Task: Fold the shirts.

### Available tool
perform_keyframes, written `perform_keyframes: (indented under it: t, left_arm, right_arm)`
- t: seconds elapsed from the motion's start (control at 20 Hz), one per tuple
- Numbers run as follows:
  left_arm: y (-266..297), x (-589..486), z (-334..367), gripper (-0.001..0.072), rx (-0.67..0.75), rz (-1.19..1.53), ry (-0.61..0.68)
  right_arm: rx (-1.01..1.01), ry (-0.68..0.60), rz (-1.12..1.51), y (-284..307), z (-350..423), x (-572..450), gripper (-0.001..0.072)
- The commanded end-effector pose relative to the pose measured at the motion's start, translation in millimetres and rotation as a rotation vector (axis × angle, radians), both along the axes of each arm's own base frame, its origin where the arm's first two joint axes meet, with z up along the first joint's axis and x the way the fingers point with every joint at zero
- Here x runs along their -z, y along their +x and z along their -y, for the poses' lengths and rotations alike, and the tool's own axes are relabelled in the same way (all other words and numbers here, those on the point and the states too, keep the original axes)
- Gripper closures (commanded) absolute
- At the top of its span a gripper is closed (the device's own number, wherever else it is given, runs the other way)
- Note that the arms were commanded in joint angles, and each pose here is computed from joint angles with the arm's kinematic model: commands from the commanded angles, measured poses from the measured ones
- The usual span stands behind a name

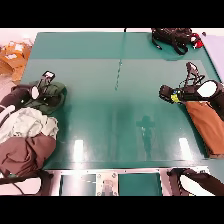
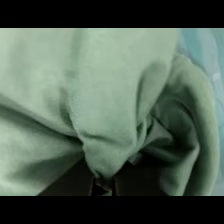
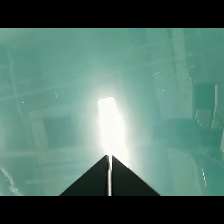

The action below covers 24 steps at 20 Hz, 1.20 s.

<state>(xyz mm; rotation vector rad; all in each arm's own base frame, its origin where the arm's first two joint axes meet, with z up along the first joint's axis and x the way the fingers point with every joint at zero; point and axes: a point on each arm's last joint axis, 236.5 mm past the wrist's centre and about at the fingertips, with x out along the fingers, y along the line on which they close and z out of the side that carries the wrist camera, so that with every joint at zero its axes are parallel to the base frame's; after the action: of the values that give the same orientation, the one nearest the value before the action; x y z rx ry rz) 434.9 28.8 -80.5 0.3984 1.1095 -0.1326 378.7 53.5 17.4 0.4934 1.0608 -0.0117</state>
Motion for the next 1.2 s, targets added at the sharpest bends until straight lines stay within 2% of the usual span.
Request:
perform_keyframes:
  t: [0.0,0.15,0.35,0.5,0.7,0.75,0.8,0.85,0.9,1.0,1.05,1.1,1.15]
  left_arm:
    - [16,-31,12,0.0683,-0.002,-0.01,-0.033]
    - [29,-110,69,0.0684,0.083,0.053,-0.088]
    - [-2,-206,218,0.0684,0.33,0.142,-0.333]
    - [-58,-221,326,0.0683,0.523,0.087,-0.503]
    - [-115,-173,412,0.0681,0.657,-0.087,-0.567]
    - [-125,-155,424,0.0633,0.664,-0.148,-0.577]
    - [-132,-141,431,0.0278,0.657,-0.202,-0.589]
    - [-135,-131,431,0.0089,0.618,-0.247,-0.597]
    - [-134,-127,425,0.0092,0.601,-0.269,-0.587]
    - [-127,-129,399,0.0091,0.567,-0.316,-0.56]
    - [-124,-130,382,0.009,0.522,-0.36,-0.554]
    - [-123,-130,364,0.0067,0.467,-0.413,-0.548]
    - [-126,-126,345,-0.0013,0.4,-0.481,-0.538]
  right_arm:
    - [0.0,-0.001,0.001,0,0,0,0.0699]
    - [0.002,-0.005,-0.028,-5,10,-3,0.0699]
    - [0.002,-0.025,-0.06,-10,35,-15,0.0699]
    - [0.015,-0.03,-0.075,-14,50,-19,0.0699]
    - [0.018,-0.026,-0.106,-21,54,-16,0.0699]
    - [0.014,-0.024,-0.119,-24,53,-15,0.0699]
    - [0.011,-0.023,-0.127,-26,53,-15,0.0687]
    - [0.008,-0.021,-0.136,-28,52,-14,0.0556]
    - [0.008,-0.019,-0.146,-30,53,-13,0.0459]
    - [0.017,-0.013,-0.161,-33,56,-12,0.0403]
    - [0.028,-0.011,-0.165,-34,60,-12,0.0309]
    - [0.033,-0.014,-0.163,-34,65,-11,0.0279]
    - [0.031,-0.017,-0.164,-34,70,-9,0.0279]
